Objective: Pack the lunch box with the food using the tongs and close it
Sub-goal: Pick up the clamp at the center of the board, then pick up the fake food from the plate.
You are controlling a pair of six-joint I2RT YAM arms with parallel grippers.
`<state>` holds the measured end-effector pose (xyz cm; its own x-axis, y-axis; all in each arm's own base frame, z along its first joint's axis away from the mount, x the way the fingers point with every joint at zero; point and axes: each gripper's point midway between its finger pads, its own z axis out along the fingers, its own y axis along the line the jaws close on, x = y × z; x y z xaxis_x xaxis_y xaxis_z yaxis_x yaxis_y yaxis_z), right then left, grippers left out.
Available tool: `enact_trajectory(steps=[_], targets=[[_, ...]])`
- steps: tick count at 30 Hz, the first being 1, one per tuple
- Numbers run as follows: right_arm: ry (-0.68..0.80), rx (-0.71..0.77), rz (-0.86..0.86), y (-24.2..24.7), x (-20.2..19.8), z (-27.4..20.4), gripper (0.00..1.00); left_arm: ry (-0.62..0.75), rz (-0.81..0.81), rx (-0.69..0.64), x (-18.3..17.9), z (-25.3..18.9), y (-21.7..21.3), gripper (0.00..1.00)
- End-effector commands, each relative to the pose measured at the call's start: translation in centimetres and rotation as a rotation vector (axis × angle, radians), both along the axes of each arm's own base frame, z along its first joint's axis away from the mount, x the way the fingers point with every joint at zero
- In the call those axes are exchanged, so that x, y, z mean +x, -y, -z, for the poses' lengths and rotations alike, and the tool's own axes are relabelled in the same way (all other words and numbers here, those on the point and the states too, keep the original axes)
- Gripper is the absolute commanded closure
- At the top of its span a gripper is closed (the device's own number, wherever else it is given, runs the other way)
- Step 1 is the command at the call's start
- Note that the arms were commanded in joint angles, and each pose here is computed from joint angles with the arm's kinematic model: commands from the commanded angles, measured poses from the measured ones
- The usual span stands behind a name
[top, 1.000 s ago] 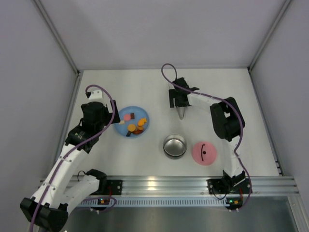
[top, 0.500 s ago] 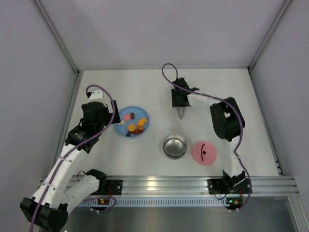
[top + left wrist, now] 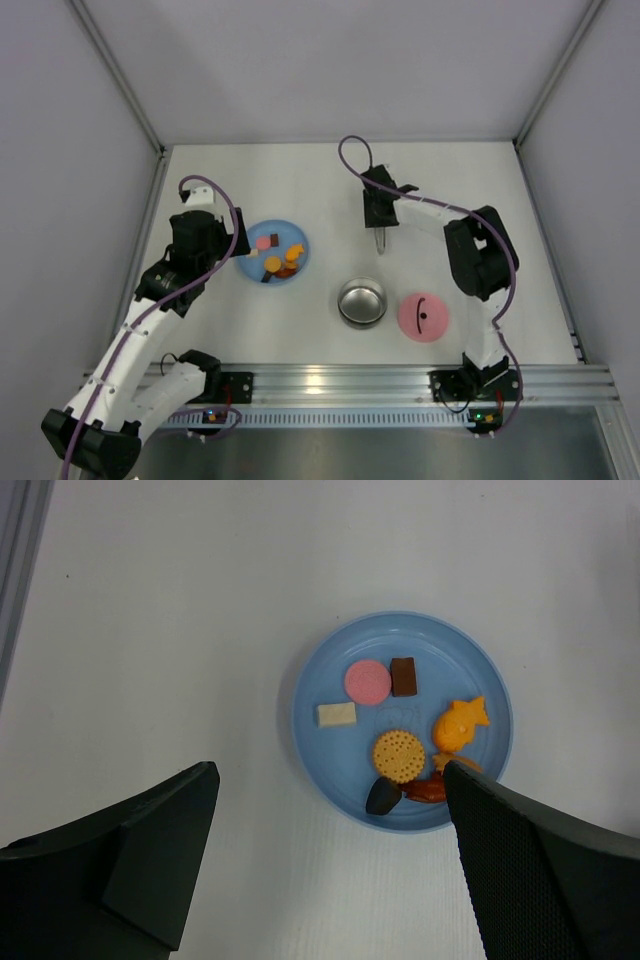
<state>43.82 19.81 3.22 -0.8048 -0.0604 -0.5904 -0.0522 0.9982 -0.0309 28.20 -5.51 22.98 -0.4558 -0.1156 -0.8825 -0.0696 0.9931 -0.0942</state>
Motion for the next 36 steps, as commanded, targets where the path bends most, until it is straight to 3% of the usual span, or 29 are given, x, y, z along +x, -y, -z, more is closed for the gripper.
enact_trajectory(steps=[1, 19, 36], targets=[[0.112, 0.015, -0.013, -0.6, -0.5, -6.5, 0.58, 0.054, 0.002, -0.011, 0.4, -1.9, 0.0, 0.01], [0.199, 0.040, -0.077, -1.0, -4.7, -13.6, 0.58, 0.053, -0.003, -0.009, 0.4, -1.9, -0.1, 0.01], [0.244, 0.170, -0.364, -9.7, -15.4, -18.4, 0.60, 0.051, -0.016, -0.003, 0.4, -1.9, -0.3, 0.01]])
